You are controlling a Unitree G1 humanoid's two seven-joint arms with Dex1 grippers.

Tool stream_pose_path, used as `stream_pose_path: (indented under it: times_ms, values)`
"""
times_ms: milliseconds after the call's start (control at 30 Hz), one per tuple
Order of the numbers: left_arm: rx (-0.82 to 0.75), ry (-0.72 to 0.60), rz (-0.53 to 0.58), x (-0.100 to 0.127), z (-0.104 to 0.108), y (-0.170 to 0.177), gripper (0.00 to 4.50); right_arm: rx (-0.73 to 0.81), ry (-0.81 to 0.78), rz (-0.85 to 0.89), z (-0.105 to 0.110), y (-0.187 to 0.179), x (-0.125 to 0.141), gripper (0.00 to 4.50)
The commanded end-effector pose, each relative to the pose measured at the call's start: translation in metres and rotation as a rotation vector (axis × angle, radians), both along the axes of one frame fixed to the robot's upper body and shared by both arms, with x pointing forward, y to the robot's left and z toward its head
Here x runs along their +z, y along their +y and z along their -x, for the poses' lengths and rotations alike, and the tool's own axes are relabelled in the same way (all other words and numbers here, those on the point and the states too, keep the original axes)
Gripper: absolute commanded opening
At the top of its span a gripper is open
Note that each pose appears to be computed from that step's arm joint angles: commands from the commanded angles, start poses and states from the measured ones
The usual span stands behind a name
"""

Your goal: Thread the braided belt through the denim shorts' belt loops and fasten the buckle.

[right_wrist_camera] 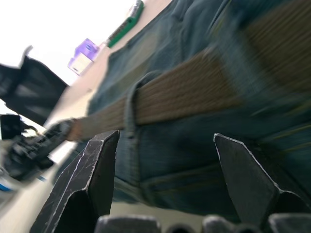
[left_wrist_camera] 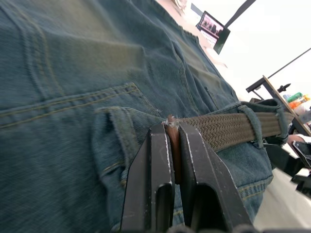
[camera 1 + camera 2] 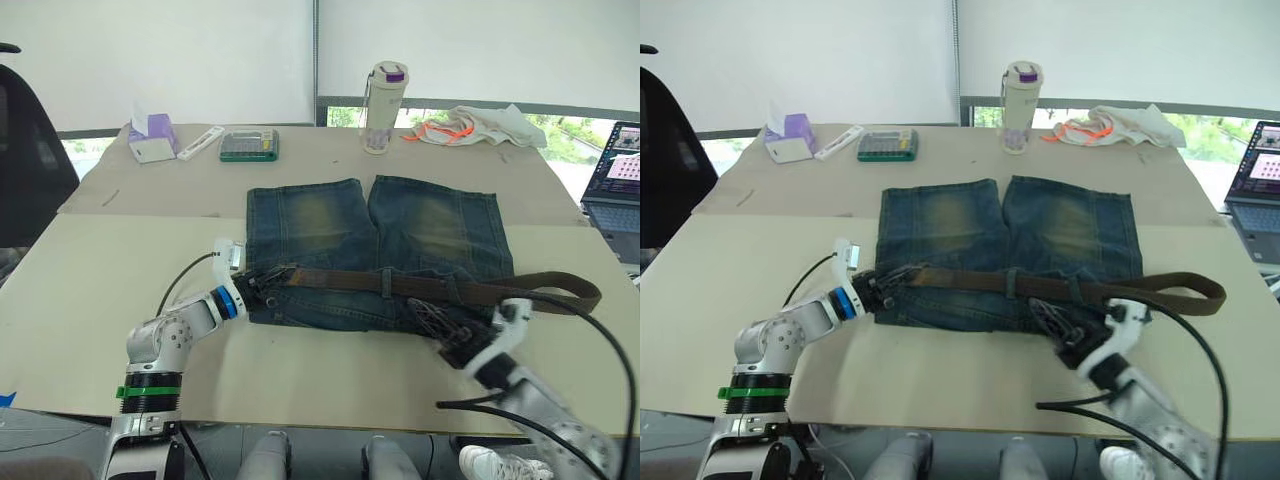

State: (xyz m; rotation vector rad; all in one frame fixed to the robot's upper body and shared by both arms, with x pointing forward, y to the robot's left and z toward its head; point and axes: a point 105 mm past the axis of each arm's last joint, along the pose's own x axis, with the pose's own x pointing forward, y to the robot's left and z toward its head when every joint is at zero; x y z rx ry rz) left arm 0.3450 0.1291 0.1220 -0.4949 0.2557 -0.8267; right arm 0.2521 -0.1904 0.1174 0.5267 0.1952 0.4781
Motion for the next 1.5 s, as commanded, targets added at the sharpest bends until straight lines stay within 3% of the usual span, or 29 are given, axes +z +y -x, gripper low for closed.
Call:
stream_pose_path:
  times_ms: [33,133,233,533,900,1000,1233,1267,1500]
  values:
    - [-0.033,-0.076,0.012,0.018,0.004,-0.002,0.00,0.125,-0.067,0.144,0.020,-0.015,0.024,3.46]
    - [-0.045,-0.088,0.005,0.019,0.006,-0.004,0.00,0.022,-0.078,0.288,0.009,-0.055,0.033,3.46]
    - [-0.049,-0.093,0.013,0.020,0.006,-0.007,0.00,0.010,-0.092,0.372,0.001,-0.072,0.041,3.46]
    - [-0.110,-0.090,0.023,0.016,0.009,-0.029,0.00,0.064,-0.065,0.479,-0.042,-0.083,0.061,3.46]
    - [-0.114,-0.093,0.038,0.014,0.011,-0.036,0.00,0.191,0.035,0.428,-0.060,-0.065,0.050,3.46]
    - [-0.112,-0.095,0.037,0.015,0.011,-0.037,0.00,0.160,0.025,0.412,-0.065,-0.069,0.055,2.64]
    - [-0.108,-0.095,0.032,0.014,0.011,-0.037,0.00,0.118,0.027,0.439,-0.064,-0.083,0.057,0.22]
    - [-0.108,-0.095,0.031,0.014,0.011,-0.037,0.00,0.110,0.031,0.445,-0.064,-0.085,0.056,0.04]
    - [-0.114,-0.093,0.016,0.012,0.009,-0.037,0.00,-0.202,0.125,0.481,-0.070,-0.137,0.044,0.04]
